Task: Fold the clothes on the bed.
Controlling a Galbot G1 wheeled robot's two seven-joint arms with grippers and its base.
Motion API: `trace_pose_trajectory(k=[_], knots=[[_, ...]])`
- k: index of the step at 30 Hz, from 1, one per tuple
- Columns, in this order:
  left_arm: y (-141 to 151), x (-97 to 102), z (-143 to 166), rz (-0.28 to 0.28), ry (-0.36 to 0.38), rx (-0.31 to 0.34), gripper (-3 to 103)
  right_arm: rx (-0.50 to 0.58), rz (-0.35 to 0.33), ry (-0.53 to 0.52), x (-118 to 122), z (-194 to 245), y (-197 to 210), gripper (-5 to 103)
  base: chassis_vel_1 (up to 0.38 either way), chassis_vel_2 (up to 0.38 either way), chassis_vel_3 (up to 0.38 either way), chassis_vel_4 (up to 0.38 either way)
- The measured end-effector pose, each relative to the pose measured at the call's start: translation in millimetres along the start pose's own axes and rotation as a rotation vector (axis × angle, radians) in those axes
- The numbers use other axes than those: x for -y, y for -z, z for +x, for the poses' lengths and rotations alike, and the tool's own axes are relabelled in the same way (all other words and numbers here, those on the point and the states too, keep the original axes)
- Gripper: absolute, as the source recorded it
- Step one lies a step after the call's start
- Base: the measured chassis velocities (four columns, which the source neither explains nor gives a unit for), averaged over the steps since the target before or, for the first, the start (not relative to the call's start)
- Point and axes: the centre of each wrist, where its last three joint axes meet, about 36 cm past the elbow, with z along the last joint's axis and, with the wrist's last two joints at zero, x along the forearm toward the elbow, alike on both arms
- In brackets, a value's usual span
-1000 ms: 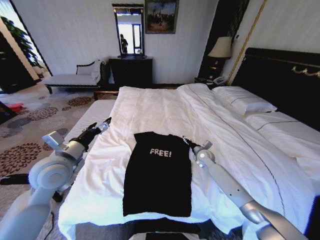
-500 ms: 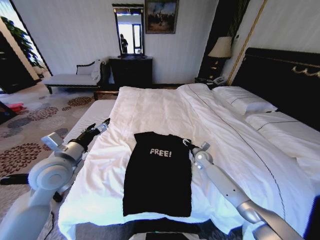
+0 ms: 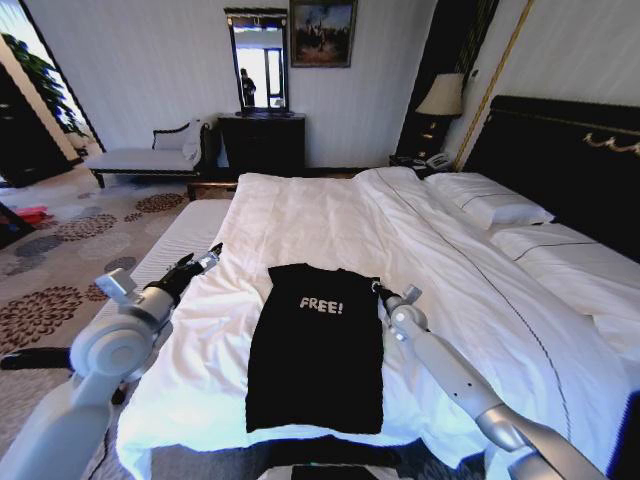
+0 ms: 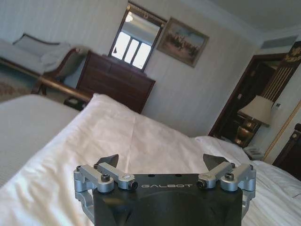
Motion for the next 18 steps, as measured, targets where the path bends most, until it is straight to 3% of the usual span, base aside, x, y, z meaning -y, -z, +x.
trace_pose_trajectory(k=[1,6,7,11,12,13,16,18], knots=[[0.0,0.0,0.0,0.0,0.0,0.0,100,0.0,0.0,0.0,0.0,0.0,0.0,7,0.0,0.0,0.0,0.0],[0.6,-15.7,-71.3,0.103,-0.011,-0.069,100,0.032,0.004,-0.006,-1.9,-7.3,13.7,0,0.0,0.0,0.0,0.0],[0.6,-15.7,-71.3,0.103,-0.011,-0.069,100,0.032,0.004,-0.006,-1.9,-7.3,13.7,0,0.0,0.0,0.0,0.0],[-18.5,-17.2,-162.9,0.176,0.003,-0.17,100,0.041,0.011,-0.032,3.7,-14.5,18.2,0,0.0,0.0,0.0,0.0],[-27.3,-14.1,-181.8,0.186,0.006,-0.198,100,0.044,0.011,-0.035,5.0,-15.0,18.7,0,0.0,0.0,0.0,0.0],[-27.3,-14.1,-181.8,0.186,0.006,-0.198,100,0.044,0.011,-0.035,5.0,-15.0,18.7,0,0.0,0.0,0.0,0.0],[-59.4,-5.7,-238.5,0.183,0.037,-0.281,100,0.06,0.006,-0.044,8.9,-15.1,24.4,0,0.0,0.0,0.0,0.0],[-68.0,-5.8,-249.4,0.184,0.047,-0.307,100,0.065,0.004,-0.046,9.7,-15.1,26.2,0,0.0,0.0,0.0,0.0]])
